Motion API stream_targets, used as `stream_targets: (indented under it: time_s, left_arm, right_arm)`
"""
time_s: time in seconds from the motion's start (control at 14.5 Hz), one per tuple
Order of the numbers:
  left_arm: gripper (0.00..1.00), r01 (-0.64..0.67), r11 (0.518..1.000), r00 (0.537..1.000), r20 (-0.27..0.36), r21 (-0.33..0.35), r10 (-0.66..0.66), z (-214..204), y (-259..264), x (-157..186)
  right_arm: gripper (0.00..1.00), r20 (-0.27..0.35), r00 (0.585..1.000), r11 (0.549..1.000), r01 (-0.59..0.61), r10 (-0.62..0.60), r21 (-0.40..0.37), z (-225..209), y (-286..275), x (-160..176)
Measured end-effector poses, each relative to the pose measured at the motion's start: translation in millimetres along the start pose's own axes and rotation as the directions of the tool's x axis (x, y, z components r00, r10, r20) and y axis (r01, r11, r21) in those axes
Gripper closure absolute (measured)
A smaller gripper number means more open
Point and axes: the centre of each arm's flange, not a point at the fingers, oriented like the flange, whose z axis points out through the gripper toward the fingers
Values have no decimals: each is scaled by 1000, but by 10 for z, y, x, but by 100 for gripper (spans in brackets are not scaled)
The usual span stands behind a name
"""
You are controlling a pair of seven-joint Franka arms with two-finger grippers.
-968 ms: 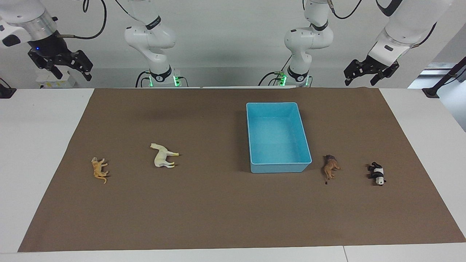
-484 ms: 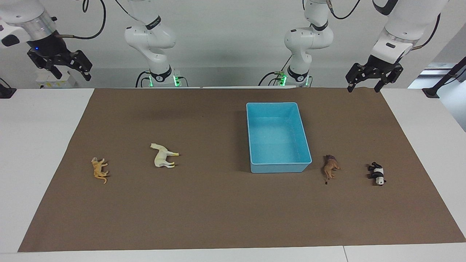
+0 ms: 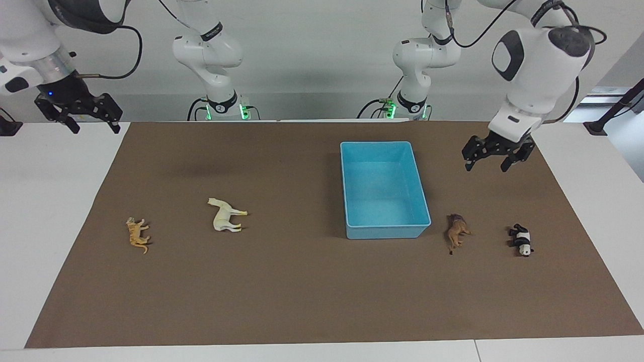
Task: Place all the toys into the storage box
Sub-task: 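Reach the brown horse with the left gripper while the right gripper reaches the dog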
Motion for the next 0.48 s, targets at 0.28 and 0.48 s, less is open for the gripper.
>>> stream_targets:
  time_s: [0.28,0.48]
  left_arm:
    - [0,-109,994,993,33,-14,109,795,16,200]
    - [0,-159,987,986,54,-23,160,1265,15,198]
  right_arm:
    - [0,1,994,994,108,-108,-16,820,144,343]
    - [0,-6,983,982,185,-185,-38,1480,387,587]
